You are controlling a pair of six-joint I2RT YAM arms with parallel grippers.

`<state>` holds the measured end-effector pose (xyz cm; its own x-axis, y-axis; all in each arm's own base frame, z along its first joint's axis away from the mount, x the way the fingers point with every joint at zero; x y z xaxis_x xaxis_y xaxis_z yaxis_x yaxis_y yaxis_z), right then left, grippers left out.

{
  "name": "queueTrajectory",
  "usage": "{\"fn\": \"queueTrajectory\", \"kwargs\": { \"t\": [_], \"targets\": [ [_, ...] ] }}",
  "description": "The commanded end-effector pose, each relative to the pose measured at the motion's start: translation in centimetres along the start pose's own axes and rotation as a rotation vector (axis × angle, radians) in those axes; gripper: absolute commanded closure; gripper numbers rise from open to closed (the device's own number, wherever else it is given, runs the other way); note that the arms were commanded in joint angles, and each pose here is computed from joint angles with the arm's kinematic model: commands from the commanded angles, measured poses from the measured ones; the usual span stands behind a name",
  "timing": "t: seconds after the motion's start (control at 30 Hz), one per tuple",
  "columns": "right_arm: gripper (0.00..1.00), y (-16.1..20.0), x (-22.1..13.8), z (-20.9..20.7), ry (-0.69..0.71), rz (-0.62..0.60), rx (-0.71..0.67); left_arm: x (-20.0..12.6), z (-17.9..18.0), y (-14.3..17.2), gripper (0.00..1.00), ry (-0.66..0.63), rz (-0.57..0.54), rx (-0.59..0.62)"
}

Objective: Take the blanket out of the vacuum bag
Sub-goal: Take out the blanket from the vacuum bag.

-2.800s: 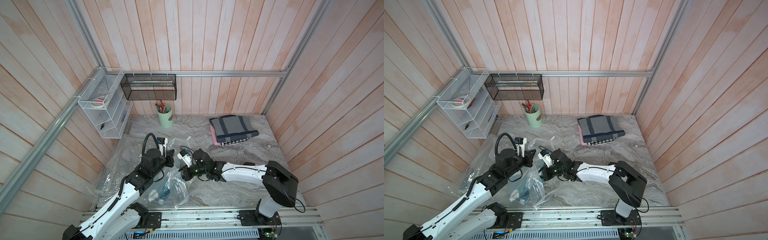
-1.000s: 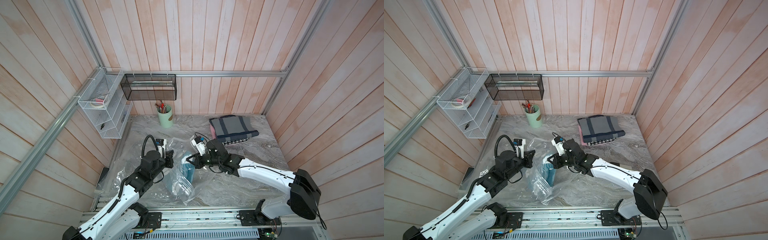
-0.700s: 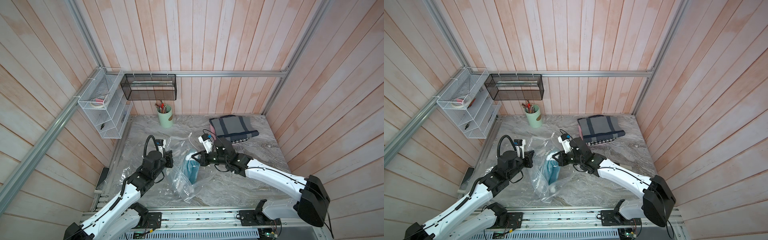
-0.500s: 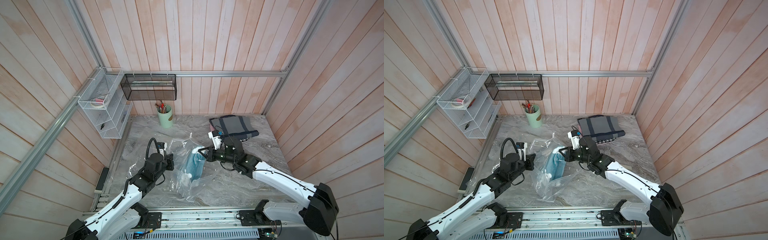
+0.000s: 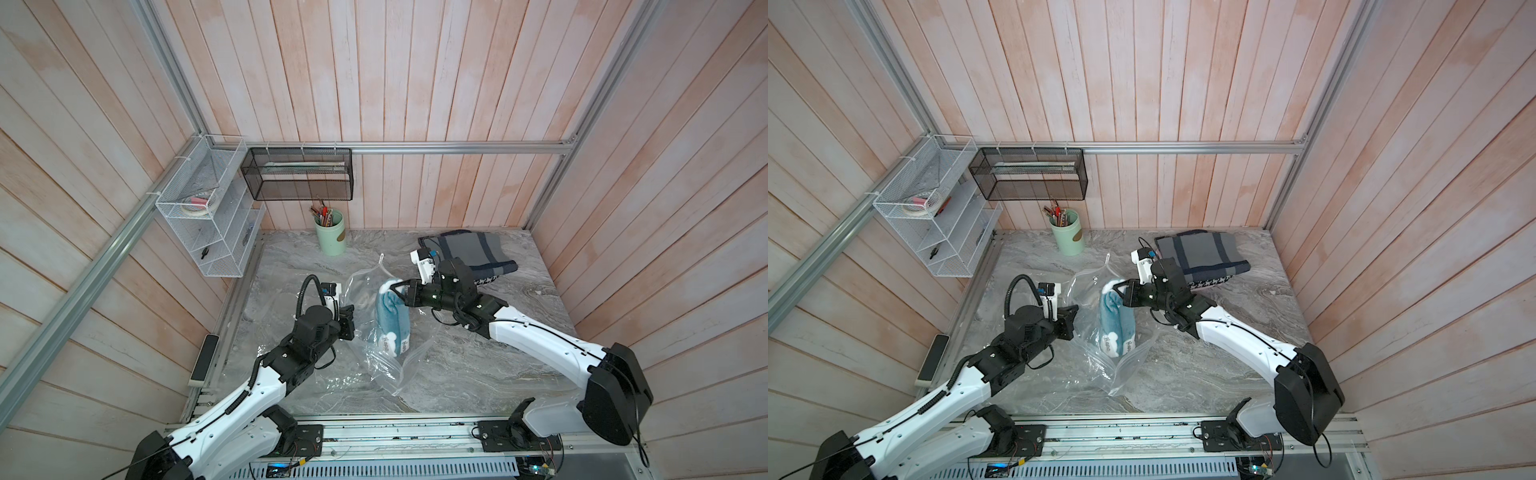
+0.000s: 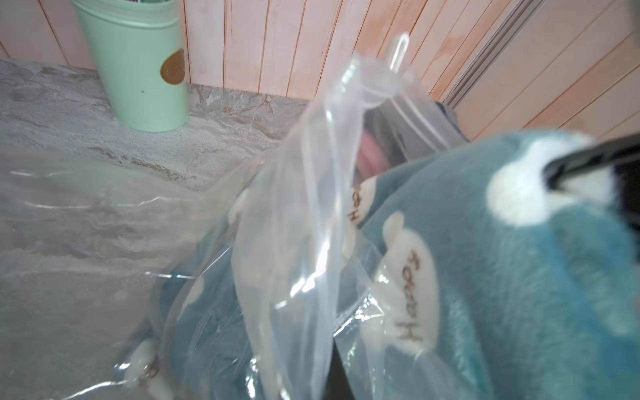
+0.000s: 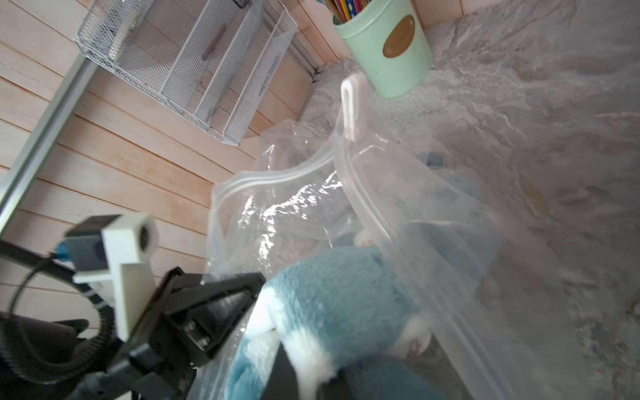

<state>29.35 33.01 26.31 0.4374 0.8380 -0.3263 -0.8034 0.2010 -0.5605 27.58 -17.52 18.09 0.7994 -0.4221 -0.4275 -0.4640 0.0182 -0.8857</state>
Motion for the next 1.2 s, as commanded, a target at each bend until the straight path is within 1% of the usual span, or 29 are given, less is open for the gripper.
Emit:
{"fn": "queueTrajectory", "kwargs": {
  "t": [0.0,0.07,0.17,0.3,0.43,0.5,0.63,0.77,0.87,1.0,1.17],
  "targets": [
    [1.0,-3.3,-1.1,3.9,-0.11,-0.09,-0.049,1.1,0.6,2.0,1.0,-0.071,0.039,0.036],
    [1.0,-3.8,-1.2,4.2,-0.113,-0.108,-0.042,1.8,0.6,2.8,1.0,-0.1,0.062,0.064],
    [1.0,-5.3,-1.7,4.8,-0.143,-0.168,-0.004,2.6,0.4,3.9,1.0,-0.166,0.086,0.109],
    [1.0,-6.6,-1.8,5.0,-0.169,-0.226,0.04,3.2,-0.6,4.4,1.0,-0.222,0.089,0.165],
    [1.0,-6.6,-1.7,4.9,-0.181,-0.237,0.046,3.6,-2.0,5.6,1.0,-0.217,0.111,0.206],
    [1.0,-6.7,-1.9,4.9,-0.19,-0.242,0.05,3.9,-2.4,6.7,1.0,-0.21,0.134,0.225],
    [1.0,-7.8,-2.6,6.0,-0.218,-0.256,0.041,4.4,-2.1,8.7,1.0,-0.235,0.191,0.262],
    [1.0,-9.6,-3.2,7.3,-0.235,-0.282,0.021,5.1,-1.0,10.2,1.0,-0.309,0.248,0.283],
    [1.0,-10.3,-3.8,8.4,-0.252,-0.292,0.008,5.2,0.2,11.0,1.0,-0.385,0.28,0.269],
    [1.0,-10.8,-5.3,9.2,-0.251,-0.315,-0.009,5.3,2.9,11.9,1.0,-0.479,0.34,0.19],
    [1.0,-11.6,-7.6,9.7,-0.244,-0.356,-0.021,5.4,4.6,12.3,1.0,-0.536,0.375,0.123]
  ]
}}
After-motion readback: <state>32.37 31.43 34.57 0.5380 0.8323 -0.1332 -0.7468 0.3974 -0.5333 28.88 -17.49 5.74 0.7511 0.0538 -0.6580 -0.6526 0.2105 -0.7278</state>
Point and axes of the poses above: each gripper's point midway between its finger pads, its own x axis out along the fingers, its own z axis along the line the jaws close on, y = z × x, the point moved 1 cm from there along -x, back along the fingers, and after that the axes turned 7 degrees about x, right-handed, at the moved point
